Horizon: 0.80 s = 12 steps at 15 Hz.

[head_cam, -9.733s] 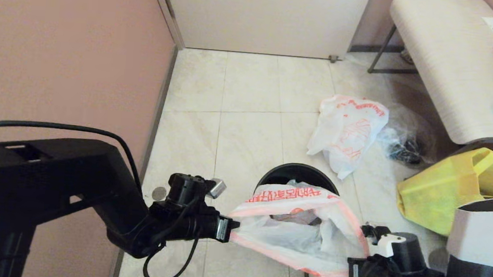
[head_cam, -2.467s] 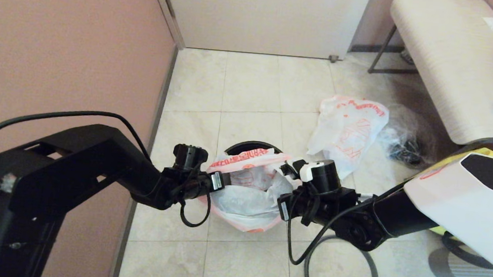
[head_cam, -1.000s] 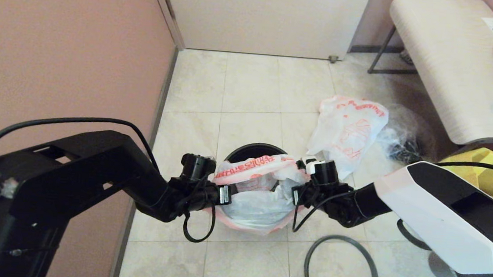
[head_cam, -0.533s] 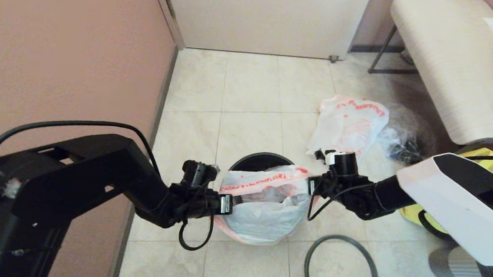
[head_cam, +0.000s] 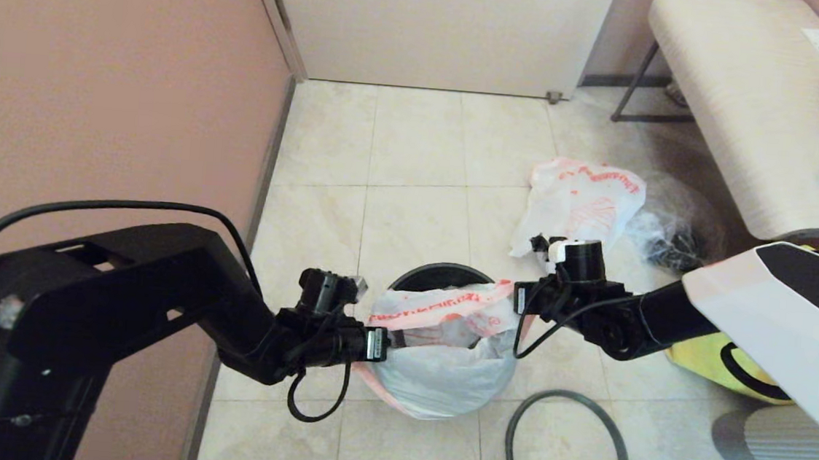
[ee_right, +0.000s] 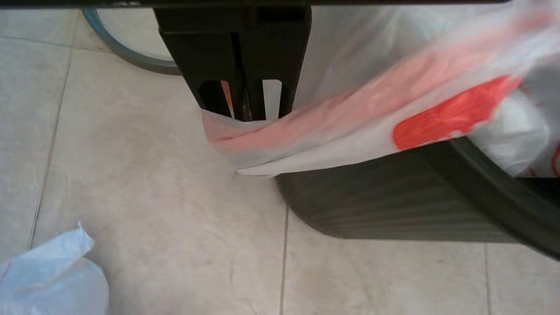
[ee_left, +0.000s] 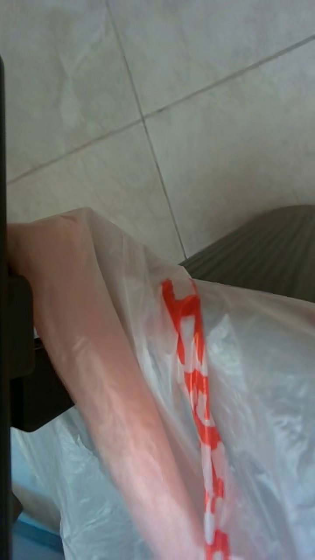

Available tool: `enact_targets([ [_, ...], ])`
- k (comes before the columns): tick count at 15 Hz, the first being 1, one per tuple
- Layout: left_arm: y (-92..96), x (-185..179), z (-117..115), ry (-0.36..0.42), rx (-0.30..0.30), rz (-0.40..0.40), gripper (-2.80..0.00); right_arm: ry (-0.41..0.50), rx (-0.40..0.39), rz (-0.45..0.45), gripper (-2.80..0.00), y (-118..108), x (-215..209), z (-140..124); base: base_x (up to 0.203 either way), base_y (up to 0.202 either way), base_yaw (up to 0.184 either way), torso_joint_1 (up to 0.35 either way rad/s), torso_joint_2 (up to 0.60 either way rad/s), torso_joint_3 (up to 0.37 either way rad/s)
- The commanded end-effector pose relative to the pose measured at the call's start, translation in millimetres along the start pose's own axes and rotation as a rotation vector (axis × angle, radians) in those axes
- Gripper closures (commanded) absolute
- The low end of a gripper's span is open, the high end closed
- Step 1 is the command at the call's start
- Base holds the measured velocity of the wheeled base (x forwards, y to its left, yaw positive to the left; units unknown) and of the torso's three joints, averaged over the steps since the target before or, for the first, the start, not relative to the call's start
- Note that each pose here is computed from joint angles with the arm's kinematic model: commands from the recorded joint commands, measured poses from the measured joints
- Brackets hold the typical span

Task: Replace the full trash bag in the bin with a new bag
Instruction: Put the new garbage bag on the trash can

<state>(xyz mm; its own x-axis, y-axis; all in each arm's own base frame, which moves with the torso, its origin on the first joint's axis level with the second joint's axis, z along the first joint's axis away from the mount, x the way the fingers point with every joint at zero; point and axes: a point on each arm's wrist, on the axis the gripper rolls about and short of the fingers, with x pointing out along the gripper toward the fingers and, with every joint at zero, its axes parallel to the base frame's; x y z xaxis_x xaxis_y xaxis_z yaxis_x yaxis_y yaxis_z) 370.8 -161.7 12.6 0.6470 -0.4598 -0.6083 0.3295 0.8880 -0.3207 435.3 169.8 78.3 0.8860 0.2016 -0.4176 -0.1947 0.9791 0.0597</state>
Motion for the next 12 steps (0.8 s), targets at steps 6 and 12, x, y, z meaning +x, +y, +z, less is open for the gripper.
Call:
enact_targets([
  [6, -5.1, -13.3, 0.7, 0.016, 0.016, -0.097, 0.00, -0.055, -0.004, 0.048, 0.00, 21.7, -15.0, 17.8, 0.000, 0.000, 0.000, 0.000, 0.00, 0.000],
  [12, -6.0, -17.5, -4.7, 0.047, 0.050, -0.146, 0.00, -0.078, -0.001, 0.099, 0.00, 43.9, -26.8, 24.4, 0.000, 0.000, 0.000, 0.000, 0.00, 0.000],
])
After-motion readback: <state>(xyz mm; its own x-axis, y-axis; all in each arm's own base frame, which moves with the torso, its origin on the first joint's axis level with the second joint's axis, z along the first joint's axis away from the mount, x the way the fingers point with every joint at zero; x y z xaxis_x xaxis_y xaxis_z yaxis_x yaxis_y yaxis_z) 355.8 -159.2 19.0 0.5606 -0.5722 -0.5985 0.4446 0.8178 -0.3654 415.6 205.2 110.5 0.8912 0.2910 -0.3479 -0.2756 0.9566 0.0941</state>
